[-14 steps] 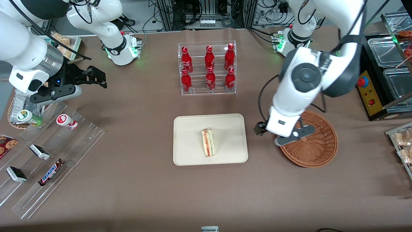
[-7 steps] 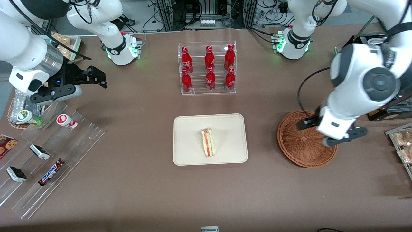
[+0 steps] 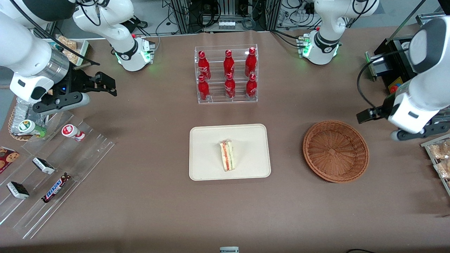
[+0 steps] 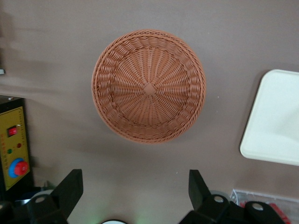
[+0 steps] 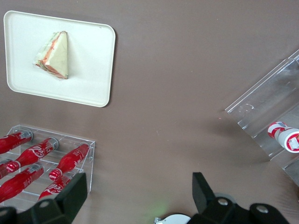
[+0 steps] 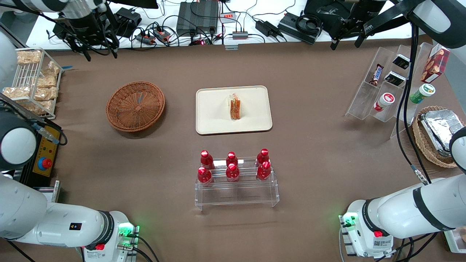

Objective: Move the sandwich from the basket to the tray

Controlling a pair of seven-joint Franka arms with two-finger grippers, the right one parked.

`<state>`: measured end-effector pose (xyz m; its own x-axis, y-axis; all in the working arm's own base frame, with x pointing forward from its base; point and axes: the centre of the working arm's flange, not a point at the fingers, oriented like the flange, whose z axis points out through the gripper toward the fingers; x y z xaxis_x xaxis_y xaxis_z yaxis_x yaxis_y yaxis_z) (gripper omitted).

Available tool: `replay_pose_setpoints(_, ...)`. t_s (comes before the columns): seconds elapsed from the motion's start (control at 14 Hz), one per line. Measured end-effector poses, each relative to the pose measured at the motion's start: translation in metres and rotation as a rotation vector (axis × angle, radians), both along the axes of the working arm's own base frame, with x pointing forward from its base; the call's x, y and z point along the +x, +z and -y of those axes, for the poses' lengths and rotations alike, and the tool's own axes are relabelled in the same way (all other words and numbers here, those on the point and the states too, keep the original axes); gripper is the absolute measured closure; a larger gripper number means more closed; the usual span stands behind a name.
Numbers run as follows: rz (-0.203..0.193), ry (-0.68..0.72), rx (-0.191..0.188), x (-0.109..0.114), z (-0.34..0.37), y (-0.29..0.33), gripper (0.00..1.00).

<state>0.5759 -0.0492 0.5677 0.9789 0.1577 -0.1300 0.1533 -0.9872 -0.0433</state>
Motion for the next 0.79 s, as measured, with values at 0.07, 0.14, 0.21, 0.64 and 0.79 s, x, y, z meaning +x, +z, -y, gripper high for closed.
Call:
replay_pose_setpoints(0.07,0.014,-0.018,-0.015,-0.006,-0.005,0.012,0.0)
replay_pose_setpoints(0.14,0.031,-0.035,-0.024,-0.011,-0.011,0.023,0.0)
replay_pose_setpoints(0.21,0.046,-0.055,-0.029,-0.015,-0.015,0.033,0.0)
replay_pose_setpoints(0.64,0.087,-0.078,-0.032,-0.029,-0.022,0.057,0.0)
replay_pose_setpoints(0.79,0.078,-0.079,-0.032,-0.029,-0.021,0.053,0.0)
